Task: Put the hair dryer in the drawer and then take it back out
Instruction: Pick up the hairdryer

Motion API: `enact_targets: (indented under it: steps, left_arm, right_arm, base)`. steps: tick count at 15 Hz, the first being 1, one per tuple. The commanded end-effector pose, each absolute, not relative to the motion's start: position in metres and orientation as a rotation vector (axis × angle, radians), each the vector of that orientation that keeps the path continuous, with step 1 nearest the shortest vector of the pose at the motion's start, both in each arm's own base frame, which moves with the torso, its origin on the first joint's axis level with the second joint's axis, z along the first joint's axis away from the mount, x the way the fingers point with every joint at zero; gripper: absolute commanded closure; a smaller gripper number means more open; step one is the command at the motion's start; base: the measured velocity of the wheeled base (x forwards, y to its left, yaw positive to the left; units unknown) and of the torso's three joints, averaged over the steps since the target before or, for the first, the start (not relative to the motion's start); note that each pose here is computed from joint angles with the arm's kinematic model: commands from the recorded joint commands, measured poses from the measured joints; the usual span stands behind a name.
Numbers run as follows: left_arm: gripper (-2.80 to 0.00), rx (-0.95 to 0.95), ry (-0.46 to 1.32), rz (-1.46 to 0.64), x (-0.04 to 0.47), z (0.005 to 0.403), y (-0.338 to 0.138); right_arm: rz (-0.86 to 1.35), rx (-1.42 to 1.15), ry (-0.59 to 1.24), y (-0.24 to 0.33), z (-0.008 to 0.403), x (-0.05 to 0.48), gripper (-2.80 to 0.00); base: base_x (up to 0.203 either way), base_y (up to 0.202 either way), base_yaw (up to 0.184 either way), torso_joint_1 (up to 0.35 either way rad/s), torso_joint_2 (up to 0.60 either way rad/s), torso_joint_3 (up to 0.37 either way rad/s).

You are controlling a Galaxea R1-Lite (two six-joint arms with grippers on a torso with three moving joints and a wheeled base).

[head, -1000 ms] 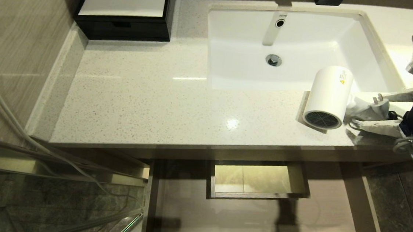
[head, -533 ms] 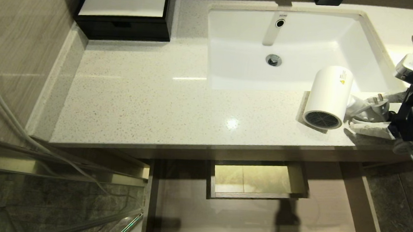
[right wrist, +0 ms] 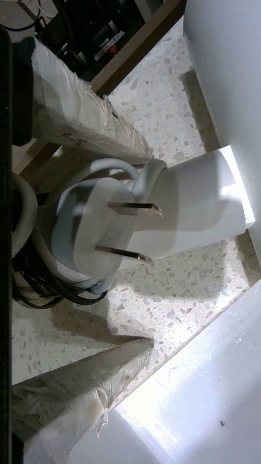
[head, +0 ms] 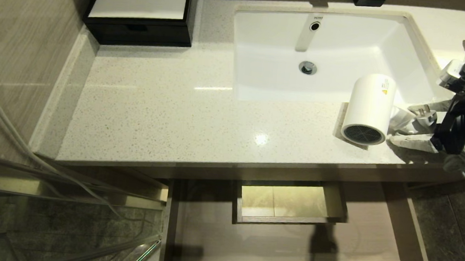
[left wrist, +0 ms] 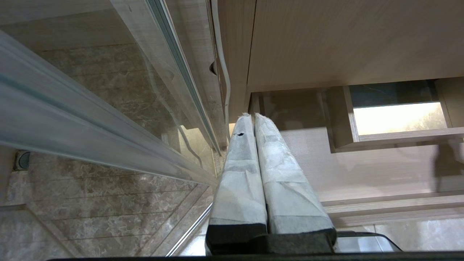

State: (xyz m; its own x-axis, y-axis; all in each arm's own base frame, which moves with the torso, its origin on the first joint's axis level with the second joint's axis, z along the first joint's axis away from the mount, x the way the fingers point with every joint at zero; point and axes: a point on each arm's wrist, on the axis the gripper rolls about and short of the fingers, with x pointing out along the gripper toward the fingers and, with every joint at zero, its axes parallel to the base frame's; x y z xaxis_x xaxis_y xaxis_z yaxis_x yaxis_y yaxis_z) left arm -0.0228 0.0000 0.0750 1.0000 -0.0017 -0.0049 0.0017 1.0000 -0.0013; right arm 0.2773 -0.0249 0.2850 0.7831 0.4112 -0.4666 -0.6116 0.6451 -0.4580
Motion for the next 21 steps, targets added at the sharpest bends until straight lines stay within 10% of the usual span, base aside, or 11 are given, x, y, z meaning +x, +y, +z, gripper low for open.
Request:
enact_targets:
  steps: [1, 2, 3, 21]
  left_arm:
    - [0.0, -0.002, 0.006, -0.002, -0.023, 0.075, 0.0]
    - [0.0, -0.002, 0.006, -0.002, -0.023, 0.075, 0.0]
    - [0.0, -0.002, 0.005, -0.002, -0.023, 0.075, 0.0]
    - [0.0, -0.002, 0.006, -0.002, -0.023, 0.075, 0.0]
  right_arm:
    - [0.597, -0.645, 0.33, -0.025, 0.284, 0.28, -2.8]
    - [0.593, -0.646, 0.321, -0.026, 0.285, 0.28, -2.8]
    - [0.596, -0.646, 0.324, -0.025, 0.284, 0.281, 0.0]
    - [0.476, -0.51, 0.286, -0.02, 0.322, 0.228, 0.0]
  base:
    - [0.0, 0.0, 0.0, 0.0, 0.0, 0.0]
    - [0.0, 0.0, 0.0, 0.0, 0.0, 0.0]
    - [0.0, 0.0, 0.0, 0.0, 0.0, 0.0]
    - [0.0, 0.0, 0.0, 0.0, 0.0, 0.0]
